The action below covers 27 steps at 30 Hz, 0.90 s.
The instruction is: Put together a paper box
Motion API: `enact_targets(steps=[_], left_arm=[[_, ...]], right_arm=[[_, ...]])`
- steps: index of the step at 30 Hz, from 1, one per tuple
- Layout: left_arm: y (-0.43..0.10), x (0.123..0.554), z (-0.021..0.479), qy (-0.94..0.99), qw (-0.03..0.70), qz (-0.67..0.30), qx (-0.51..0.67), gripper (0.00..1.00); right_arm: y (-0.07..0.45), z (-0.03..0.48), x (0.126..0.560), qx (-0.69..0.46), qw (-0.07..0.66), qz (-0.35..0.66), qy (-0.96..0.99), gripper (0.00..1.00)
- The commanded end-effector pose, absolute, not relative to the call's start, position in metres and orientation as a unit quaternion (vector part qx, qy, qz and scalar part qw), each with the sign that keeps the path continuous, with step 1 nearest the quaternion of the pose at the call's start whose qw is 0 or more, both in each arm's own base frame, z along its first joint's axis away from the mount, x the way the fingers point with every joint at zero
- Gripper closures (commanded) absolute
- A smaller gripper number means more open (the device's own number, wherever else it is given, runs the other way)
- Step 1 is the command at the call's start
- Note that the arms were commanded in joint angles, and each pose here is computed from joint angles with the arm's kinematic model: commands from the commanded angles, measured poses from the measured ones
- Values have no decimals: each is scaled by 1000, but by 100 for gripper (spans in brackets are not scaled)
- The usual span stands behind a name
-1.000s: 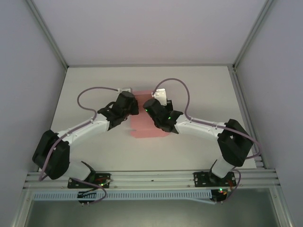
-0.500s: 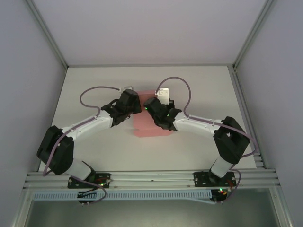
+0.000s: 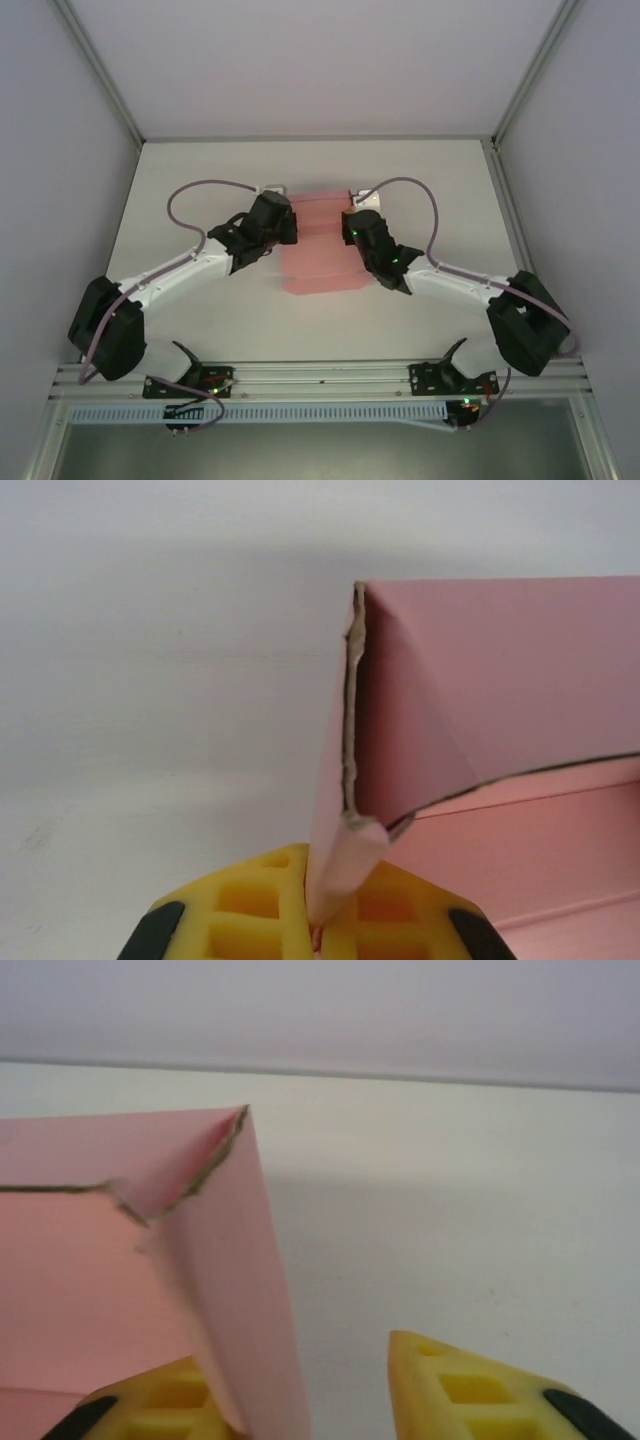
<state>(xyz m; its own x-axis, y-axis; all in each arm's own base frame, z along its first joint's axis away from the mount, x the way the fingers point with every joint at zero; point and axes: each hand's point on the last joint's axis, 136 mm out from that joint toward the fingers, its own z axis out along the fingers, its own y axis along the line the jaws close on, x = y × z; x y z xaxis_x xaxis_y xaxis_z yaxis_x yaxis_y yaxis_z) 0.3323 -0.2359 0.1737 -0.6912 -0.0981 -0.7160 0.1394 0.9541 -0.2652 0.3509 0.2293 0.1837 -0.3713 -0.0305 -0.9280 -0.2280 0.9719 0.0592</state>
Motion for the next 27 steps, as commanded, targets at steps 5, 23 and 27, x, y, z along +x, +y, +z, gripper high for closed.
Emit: enact_targets(steps=[5, 23, 27], left_arm=[[-195, 332, 180, 907, 413, -85, -2, 100], [-261, 289, 173, 791, 315, -169, 496, 100], [-259, 285, 165, 764, 263, -135, 573, 100]], right_arm=[[264, 249, 319, -183, 579, 253, 753, 22], [148, 245, 280, 27, 545, 169, 821, 0], [124, 228, 268, 40, 524, 128, 841, 0]])
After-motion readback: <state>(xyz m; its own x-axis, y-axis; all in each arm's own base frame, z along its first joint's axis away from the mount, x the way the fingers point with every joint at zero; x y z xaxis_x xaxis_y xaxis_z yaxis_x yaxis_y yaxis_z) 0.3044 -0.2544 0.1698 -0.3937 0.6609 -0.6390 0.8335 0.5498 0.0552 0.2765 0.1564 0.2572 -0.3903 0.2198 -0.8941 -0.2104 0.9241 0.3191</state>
